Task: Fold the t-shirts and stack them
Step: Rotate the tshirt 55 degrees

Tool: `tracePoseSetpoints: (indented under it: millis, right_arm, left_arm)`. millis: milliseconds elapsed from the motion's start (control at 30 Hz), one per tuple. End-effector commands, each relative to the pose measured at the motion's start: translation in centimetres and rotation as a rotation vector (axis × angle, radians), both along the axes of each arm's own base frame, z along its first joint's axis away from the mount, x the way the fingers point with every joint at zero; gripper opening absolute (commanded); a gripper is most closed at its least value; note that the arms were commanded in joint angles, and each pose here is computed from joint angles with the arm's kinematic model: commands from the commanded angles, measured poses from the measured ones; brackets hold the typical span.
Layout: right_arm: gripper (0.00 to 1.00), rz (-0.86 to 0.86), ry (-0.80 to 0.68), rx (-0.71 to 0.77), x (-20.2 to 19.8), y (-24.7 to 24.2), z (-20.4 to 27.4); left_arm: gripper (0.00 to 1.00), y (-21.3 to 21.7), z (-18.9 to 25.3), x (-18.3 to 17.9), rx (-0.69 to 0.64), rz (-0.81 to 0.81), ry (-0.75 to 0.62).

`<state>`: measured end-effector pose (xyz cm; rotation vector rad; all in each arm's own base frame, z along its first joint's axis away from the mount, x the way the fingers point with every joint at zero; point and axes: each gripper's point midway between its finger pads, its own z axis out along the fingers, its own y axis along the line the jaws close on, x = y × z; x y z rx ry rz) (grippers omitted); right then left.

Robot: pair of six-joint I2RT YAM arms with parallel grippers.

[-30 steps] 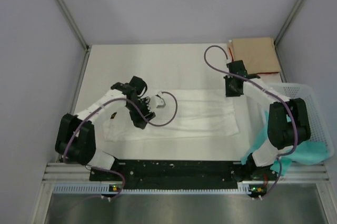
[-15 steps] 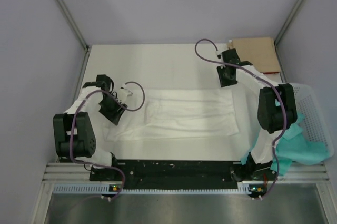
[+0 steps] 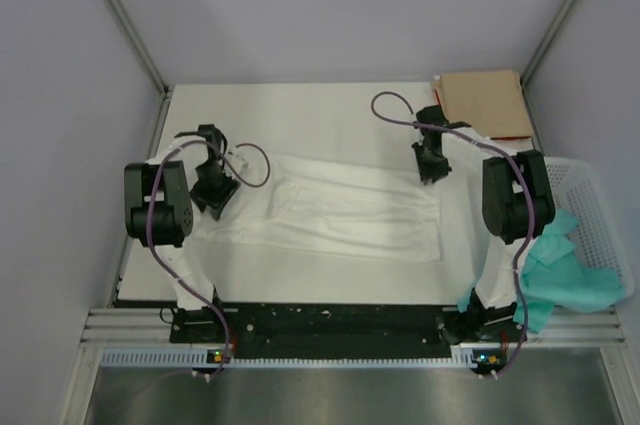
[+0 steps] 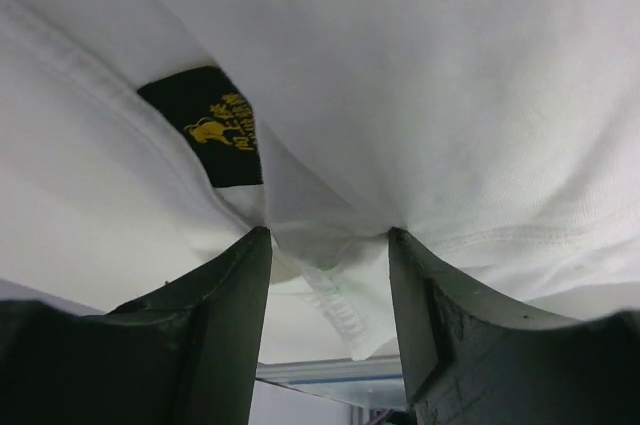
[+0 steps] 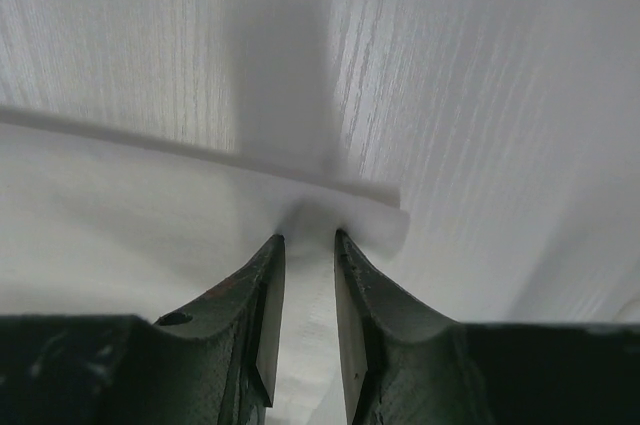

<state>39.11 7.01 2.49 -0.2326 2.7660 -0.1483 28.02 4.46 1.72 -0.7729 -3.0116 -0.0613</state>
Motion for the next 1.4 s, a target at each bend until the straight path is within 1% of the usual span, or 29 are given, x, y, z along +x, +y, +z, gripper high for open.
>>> tracePoseSetpoints:
  millis: [0,33,100,200,300,400,467,533,633,667,700,800,833,900,967,1000,1100,1133,1167,1233,1267,1300,1333,1367]
  right_arm:
    - [0.25,-0.029,0.107,0.057,-4.6,0.9,-0.9]
    - [0.25,-0.027,0.115,0.084,-5.4,1.5,-0.8]
    - [0.25,-0.01,0.139,0.102,-7.1,3.0,-1.1]
    - [0.25,0.052,0.184,0.137,-10.2,6.0,-1.6]
    - [0.25,0.104,0.237,0.22,-13.4,9.4,-1.5]
    - [0.25,0.13,0.252,0.322,-15.9,12.4,-0.6]
    - [0.25,0.162,0.268,0.397,-17.6,14.2,0.4]
    - [0.26,0.184,0.279,0.452,-18.9,15.4,1.3]
    - [0.28,0.203,0.263,0.519,-19.6,16.0,2.9]
    - [0.29,0.211,0.242,0.524,-19.5,15.9,3.5]
    - [0.31,0.235,0.214,0.531,-19.2,15.9,4.3]
    - [0.35,0.331,0.12,0.532,-18.2,15.8,7.0]
    - [0.36,0.369,0.083,0.517,-17.6,15.6,7.7]
    - [0.37,0.438,0.01,0.496,-16.2,15.2,9.3]
    - [0.37,0.542,-0.052,0.59,-14.9,15.6,12.0]
    - [0.38,0.567,-0.105,0.644,-13.7,15.2,14.0]
    - [0.41,0.678,-0.324,0.872,-10.8,14.9,21.9]
    - [0.43,0.736,-0.412,0.911,-10.3,15.1,24.1]
    - [0.44,0.801,-0.501,0.916,-10.1,15.2,25.8]
    - [0.5,1.003,-0.691,0.915,-11.0,15.9,28.7]
    - [0.57,1.098,-0.784,0.888,-11.5,16.0,29.6]
    - [0.61,1.191,-0.842,0.854,-12.3,15.9,29.6]
    - [0.66,1.299,-0.917,0.767,-12.7,15.7,29.3]
    - [0.68,1.339,-0.927,0.721,-13.2,15.3,28.5]
  left_arm:
    - [0.54,3.3,0.1,11.9,0.174,0.037,-0.278]
    - [0.54,3.4,0.0,13.4,0.188,0.029,-0.285]
    - [0.55,3.7,0.8,17.2,0.222,0.03,-0.341]
    - [0.56,3.9,1.0,22.0,0.269,0.024,-0.407]
    - [0.57,4.1,1.2,26.6,0.328,0.018,-0.498]
    - [0.61,5.1,2.8,30.4,0.393,0.008,-0.605]
    - [0.65,5.9,3.8,32.1,0.453,-0.005,-0.654]
    - [0.69,6.4,5.4,33.1,0.486,0.001,-0.696]
    - [0.75,5.6,8.0,33.2,0.435,0.014,-0.744]
    - [0.76,3.5,9.4,33.2,0.394,-0.007,-0.769]
    - [0.77,2.7,10.1,32.7,0.356,-0.01,-0.774]
    - [0.77,-1.1,13.7,30.4,0.195,-0.065,-0.809]
    - [0.78,-2.7,14.3,29.1,0.14,-0.097,-0.807]
    - [0.78,-6.1,16.9,26.0,0.041,-0.184,-0.824]
    - [0.78,-9.5,18.4,22.2,-0.047,-0.291,-0.816]
    - [0.78,-12.3,19.8,19.6,-0.128,-0.37,-0.824]
    - [0.77,-18.4,19.9,11.4,-0.342,-0.585,-0.737]
    - [0.77,-20.1,18.8,8.2,-0.422,-0.662,-0.678]
    - [0.76,-21.9,18.3,5.1,-0.501,-0.736,-0.643]
    - [0.76,-24.5,17.0,-0.3,-0.613,-0.871,-0.582]
    - [0.76,-25.6,16.3,-2.6,-0.659,-0.934,-0.564]
    - [0.75,-26.2,15.3,-4.7,-0.688,-0.984,-0.537]
    - [0.75,-27.0,15.0,-6.4,-0.732,-1.038,-0.544]
    - [0.75,-27.5,14.0,-8.1,-0.77,-1.083,-0.527]
